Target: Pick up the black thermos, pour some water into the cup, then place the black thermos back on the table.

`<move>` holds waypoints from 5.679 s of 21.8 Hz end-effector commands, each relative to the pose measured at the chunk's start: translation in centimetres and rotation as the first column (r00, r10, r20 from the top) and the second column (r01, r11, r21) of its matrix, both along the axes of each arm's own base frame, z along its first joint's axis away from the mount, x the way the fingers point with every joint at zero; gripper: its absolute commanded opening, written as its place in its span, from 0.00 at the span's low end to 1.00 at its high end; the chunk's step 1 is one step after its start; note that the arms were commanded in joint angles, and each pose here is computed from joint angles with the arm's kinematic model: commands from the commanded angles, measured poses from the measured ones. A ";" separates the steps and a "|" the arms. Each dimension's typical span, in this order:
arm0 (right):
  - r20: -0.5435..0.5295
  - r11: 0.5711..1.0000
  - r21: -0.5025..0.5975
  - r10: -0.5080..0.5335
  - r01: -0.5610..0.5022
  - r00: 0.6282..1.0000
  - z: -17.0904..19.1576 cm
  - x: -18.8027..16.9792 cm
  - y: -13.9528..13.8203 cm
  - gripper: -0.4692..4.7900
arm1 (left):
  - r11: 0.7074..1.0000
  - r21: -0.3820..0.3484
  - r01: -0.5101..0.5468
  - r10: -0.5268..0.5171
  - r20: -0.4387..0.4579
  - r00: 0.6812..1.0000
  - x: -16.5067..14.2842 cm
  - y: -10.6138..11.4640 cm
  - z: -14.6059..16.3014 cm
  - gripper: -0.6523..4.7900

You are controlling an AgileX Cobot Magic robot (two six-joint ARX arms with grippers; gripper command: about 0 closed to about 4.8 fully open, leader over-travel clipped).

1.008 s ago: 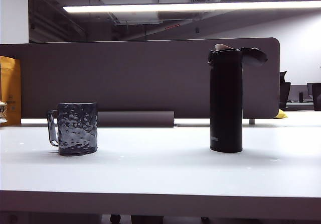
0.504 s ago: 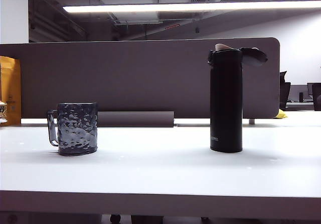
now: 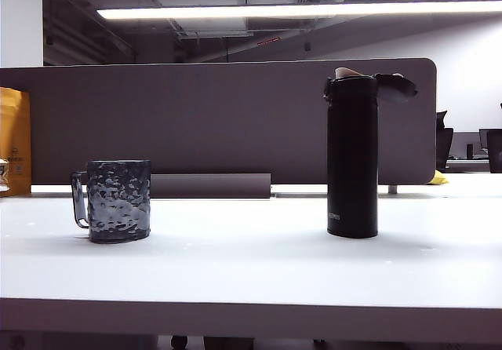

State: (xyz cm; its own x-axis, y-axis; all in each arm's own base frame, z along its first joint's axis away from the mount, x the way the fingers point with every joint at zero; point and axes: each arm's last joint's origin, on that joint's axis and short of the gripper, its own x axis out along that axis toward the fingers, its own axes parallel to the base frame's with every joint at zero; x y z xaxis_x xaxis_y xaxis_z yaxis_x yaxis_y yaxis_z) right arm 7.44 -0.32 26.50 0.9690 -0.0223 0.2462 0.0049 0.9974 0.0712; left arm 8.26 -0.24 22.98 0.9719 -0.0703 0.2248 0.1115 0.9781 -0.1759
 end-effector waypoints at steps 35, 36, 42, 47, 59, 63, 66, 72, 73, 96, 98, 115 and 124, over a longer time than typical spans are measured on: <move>-0.322 0.920 -0.067 0.346 -0.386 0.881 -5.7 17.6 12.0 1.00 | 0.740 0.103 0.664 -0.623 -0.265 0.736 11.9 -11.5 3.5 1.00; -0.333 0.920 -0.068 0.343 -0.386 0.878 -6.2 17.8 12.1 1.00 | 0.745 0.102 0.659 -0.618 -0.267 0.740 11.9 -11.5 3.4 1.00; -0.277 0.954 -0.039 0.274 -0.296 0.921 -8.1 19.2 12.5 1.00 | 0.733 0.099 0.673 -0.628 -0.280 0.726 11.9 -11.6 3.3 1.00; -0.277 0.966 -0.041 0.233 -0.254 0.932 -9.5 20.5 12.9 1.00 | 0.733 0.096 0.674 -0.627 -0.291 0.723 11.9 -11.6 3.2 1.00; -0.294 0.959 -0.047 0.256 -0.281 0.921 -11.6 23.7 14.5 1.00 | 0.728 0.067 0.682 -0.608 -0.395 0.688 11.7 -11.5 2.1 1.00; -0.287 0.962 -0.046 0.245 -0.269 0.926 -11.7 24.1 14.7 1.00 | 0.727 0.057 0.684 -0.602 -0.427 0.675 11.7 -11.4 1.8 1.00; -0.273 0.967 -0.044 0.230 -0.251 0.934 -11.6 24.1 14.6 1.00 | 0.726 0.047 0.686 -0.595 -0.459 0.660 11.6 -11.4 1.5 1.00; -0.265 0.967 -0.042 0.233 -0.253 0.936 -11.5 24.2 14.5 0.50 | 0.706 0.013 0.708 -0.596 -0.529 0.604 11.3 -11.3 0.7 1.00; -0.257 0.966 -0.042 0.237 -0.256 0.937 -11.4 24.1 14.5 0.50 | 0.699 0.011 0.715 -0.606 -0.523 0.600 11.2 -11.3 0.8 1.00; -0.082 0.269 -0.927 0.533 -0.261 0.842 -5.1 32.6 29.5 0.46 | 0.836 0.283 0.470 -0.120 -0.742 0.660 14.5 -7.5 0.3 1.00; -0.080 0.214 -0.949 0.543 -0.230 0.836 -5.6 32.7 29.6 0.39 | 0.856 0.249 0.452 -0.127 -0.747 0.653 14.5 -7.5 0.3 1.00; 0.098 -0.086 -0.977 0.630 0.194 0.771 -4.6 34.8 31.5 0.39 | 0.895 0.259 0.363 -0.080 -0.709 0.701 15.0 -7.4 1.1 1.00; 0.129 -0.163 -0.942 0.632 0.294 0.764 -4.6 34.8 31.5 0.39 | 0.897 0.263 0.357 -0.086 -0.687 0.722 15.1 -7.4 1.4 1.00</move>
State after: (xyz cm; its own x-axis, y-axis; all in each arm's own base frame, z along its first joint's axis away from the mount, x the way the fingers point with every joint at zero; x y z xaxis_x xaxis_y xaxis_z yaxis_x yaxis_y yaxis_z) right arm 42.34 31.14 19.90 0.6000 0.7992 -0.0361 0.1590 -0.1634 -0.9737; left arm 23.33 -7.67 24.11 0.8015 -0.2444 -0.5457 0.3262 0.9436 0.0564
